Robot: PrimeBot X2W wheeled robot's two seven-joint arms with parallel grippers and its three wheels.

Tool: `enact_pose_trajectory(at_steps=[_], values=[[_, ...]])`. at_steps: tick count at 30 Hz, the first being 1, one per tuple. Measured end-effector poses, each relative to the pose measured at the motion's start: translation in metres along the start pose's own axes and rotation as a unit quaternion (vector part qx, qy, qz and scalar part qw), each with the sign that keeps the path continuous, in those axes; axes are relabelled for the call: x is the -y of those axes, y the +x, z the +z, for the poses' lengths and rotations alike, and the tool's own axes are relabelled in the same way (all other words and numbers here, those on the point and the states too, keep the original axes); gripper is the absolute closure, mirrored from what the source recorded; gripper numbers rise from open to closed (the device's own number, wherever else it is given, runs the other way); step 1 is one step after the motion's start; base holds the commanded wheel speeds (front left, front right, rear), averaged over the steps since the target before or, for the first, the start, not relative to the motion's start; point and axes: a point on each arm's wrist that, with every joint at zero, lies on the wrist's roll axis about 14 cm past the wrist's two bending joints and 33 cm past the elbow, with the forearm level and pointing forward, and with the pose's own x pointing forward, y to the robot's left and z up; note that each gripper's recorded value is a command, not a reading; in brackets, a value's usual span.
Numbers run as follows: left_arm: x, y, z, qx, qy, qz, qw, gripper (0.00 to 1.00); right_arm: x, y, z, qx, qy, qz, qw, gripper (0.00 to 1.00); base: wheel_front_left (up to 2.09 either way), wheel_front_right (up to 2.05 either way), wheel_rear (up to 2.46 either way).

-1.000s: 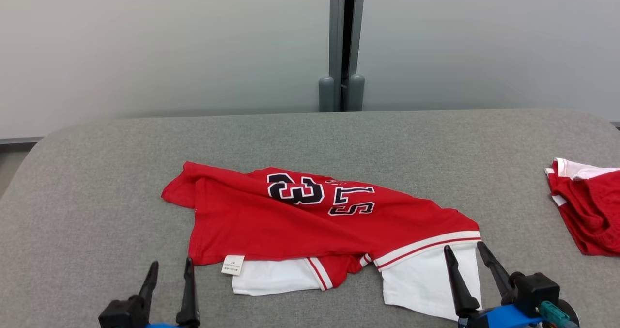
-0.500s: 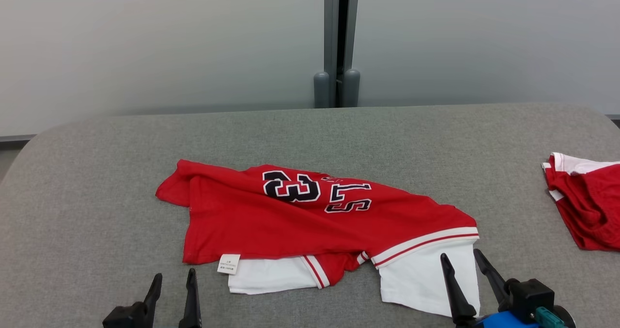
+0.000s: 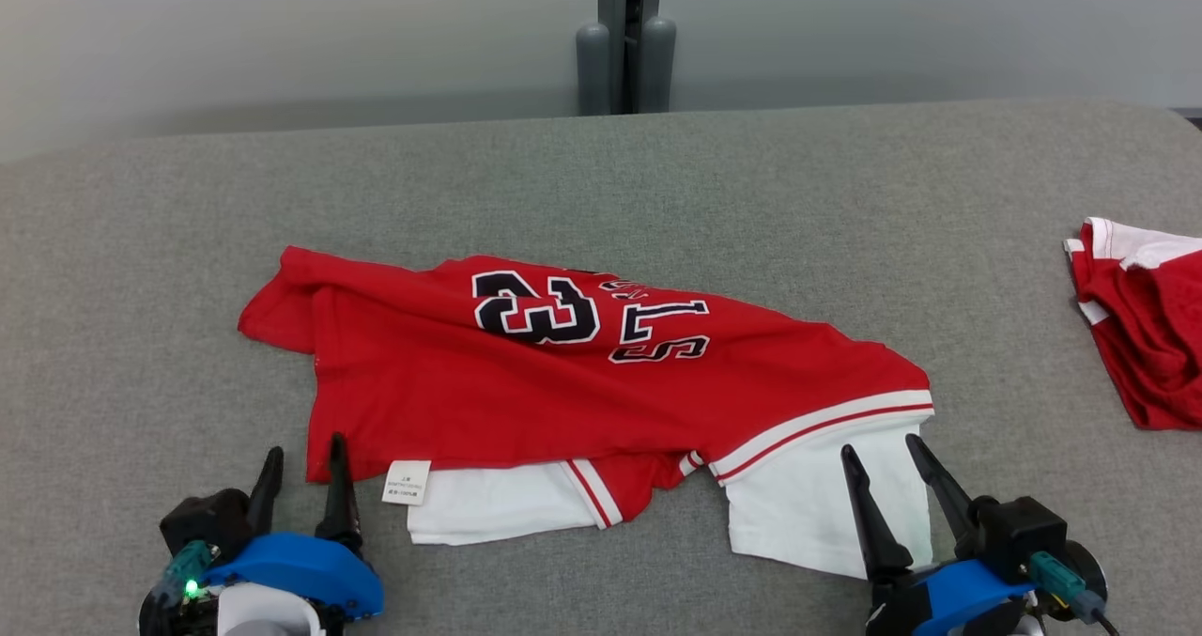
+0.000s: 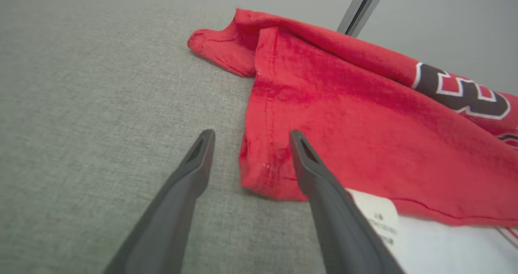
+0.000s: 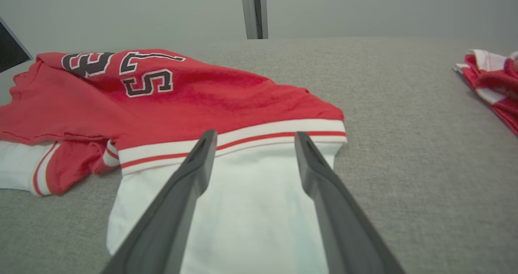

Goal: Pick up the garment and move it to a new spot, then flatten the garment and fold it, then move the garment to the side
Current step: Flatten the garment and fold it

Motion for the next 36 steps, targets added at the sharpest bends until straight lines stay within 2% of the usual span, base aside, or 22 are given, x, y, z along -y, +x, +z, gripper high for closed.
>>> enact_pose_trajectory(at_steps=[3,10,11,12,13,23,31,32,33,34,36], values=[[-0.009,0.006,-0.007,-0.015,0.001,0.014,1.0,0.0,0.002,0.005,-0.001,-0.002,0.0,-0.002,1.0,0.0,0.0,0.0,0.0],[-0.002,0.01,-0.026,-0.045,-0.005,0.007,0.999,0.0,0.017,0.004,-0.007,-0.012,-0.004,-0.024,1.0,0.0,0.0,0.0,0.0],[0.0,0.011,-0.027,-0.046,-0.007,0.006,0.999,0.28,0.02,0.004,-0.008,-0.015,-0.005,-0.028,0.999,0.0,0.0,0.0,0.0],[0.001,0.01,-0.029,-0.049,-0.007,0.003,0.999,0.79,0.022,0.003,-0.01,-0.018,-0.007,-0.032,0.999,0.0,0.0,0.0,0.0],[0.003,0.01,-0.03,-0.051,-0.008,0.0,0.999,1.0,0.025,0.002,-0.013,-0.023,-0.009,-0.035,0.999,0.0,0.0,0.0,0.0],[0.016,0.005,-0.036,-0.062,-0.015,-0.022,0.998,1.0,0.022,-0.019,-0.059,-0.098,-0.019,-0.03,0.995,0.0,0.0,0.0,0.0],[0.016,-0.003,-0.039,-0.065,-0.017,-0.023,0.997,1.0,0.014,-0.037,-0.081,-0.128,-0.036,-0.013,0.991,0.0,0.0,0.0,0.0],[0.016,-0.004,-0.04,-0.065,-0.017,-0.023,0.997,1.0,0.014,-0.038,-0.083,-0.13,-0.035,-0.014,0.991,0.15,0.0,0.0,0.0],[0.016,-0.004,-0.04,-0.065,-0.016,-0.024,0.997,1.0,0.014,-0.039,-0.083,-0.13,-0.033,-0.015,0.991,0.62,0.0,0.0,0.0],[0.016,-0.004,-0.04,-0.065,-0.016,-0.024,0.997,1.0,0.014,-0.039,-0.083,-0.13,-0.031,-0.016,0.991,1.0,0.0,0.0,0.0],[0.016,-0.005,-0.039,-0.064,-0.015,-0.025,0.997,1.0,0.013,-0.04,-0.082,-0.127,-0.02,-0.018,0.991,1.0,0.0,0.0,0.0]])
